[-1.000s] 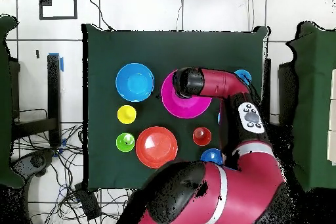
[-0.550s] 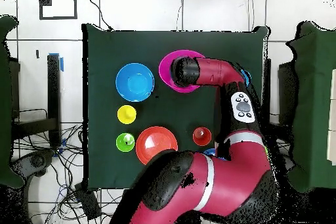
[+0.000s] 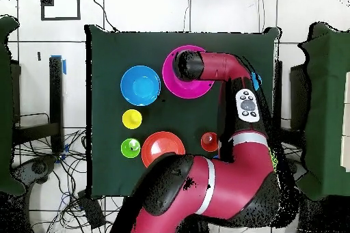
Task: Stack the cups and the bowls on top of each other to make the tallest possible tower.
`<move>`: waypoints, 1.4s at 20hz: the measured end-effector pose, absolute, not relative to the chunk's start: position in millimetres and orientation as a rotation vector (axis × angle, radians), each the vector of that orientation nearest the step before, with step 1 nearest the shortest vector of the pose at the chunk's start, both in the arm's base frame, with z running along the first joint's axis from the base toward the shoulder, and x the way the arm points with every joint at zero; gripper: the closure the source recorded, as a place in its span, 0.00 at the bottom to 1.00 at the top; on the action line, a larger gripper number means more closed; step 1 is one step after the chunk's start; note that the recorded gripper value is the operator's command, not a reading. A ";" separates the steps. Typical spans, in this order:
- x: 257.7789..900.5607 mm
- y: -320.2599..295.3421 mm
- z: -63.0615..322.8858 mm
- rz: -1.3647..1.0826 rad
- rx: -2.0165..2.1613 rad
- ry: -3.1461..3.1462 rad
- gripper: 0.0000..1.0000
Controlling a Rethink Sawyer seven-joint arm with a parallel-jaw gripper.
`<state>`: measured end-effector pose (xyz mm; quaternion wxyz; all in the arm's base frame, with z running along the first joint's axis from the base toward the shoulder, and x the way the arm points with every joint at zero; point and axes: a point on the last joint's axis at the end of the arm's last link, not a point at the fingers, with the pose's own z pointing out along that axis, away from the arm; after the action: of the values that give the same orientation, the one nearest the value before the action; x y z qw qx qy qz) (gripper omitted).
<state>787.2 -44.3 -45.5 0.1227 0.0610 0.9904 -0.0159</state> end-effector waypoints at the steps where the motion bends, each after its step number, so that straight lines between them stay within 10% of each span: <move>1: 787.6 -44.3 -45.6 -0.047 0.177 2.889 0.00; 15: 778.1 -41.4 -57.8 0.034 0.230 2.953 0.00; 28: 728.4 -21.4 19.7 0.081 0.202 3.097 0.00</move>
<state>728.4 -21.4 19.7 0.0182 0.0651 0.9974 0.0260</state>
